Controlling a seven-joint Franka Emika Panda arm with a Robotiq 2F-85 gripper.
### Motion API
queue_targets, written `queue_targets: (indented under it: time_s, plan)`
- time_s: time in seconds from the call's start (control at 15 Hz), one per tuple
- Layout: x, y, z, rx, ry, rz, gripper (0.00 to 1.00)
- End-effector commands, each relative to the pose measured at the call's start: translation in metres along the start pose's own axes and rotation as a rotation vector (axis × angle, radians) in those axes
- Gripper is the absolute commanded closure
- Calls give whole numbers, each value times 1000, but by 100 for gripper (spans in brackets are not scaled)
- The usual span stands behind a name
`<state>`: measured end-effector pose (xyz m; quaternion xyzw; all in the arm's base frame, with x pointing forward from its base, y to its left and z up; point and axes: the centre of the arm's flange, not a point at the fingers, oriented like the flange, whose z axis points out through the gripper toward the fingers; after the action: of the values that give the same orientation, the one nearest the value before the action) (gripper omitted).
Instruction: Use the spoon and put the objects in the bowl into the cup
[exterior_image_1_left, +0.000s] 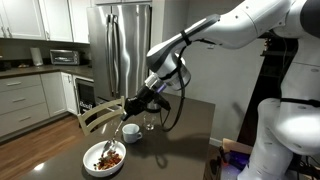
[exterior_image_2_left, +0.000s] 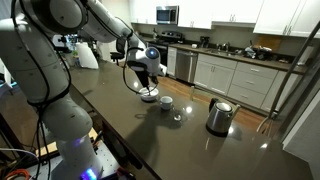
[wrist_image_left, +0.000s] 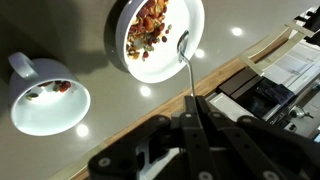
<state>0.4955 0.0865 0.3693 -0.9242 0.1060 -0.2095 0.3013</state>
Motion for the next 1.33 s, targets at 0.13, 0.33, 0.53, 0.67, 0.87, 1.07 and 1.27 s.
queue_targets:
  time_s: [0.13, 0.33, 0.53, 0.67, 0.87, 1.07, 1.27]
  plan:
    - [-34, 16, 35, 57, 6, 38, 95]
    - [-50, 26, 48, 69, -4, 68, 95]
    - [-58, 36, 53, 58, -11, 89, 95]
    - [-62, 42, 54, 39, -4, 102, 95]
    - [-66, 48, 53, 30, 10, 125, 95]
    - [-70, 55, 54, 55, 23, 158, 95]
    - [-77, 65, 57, 77, 43, 197, 95]
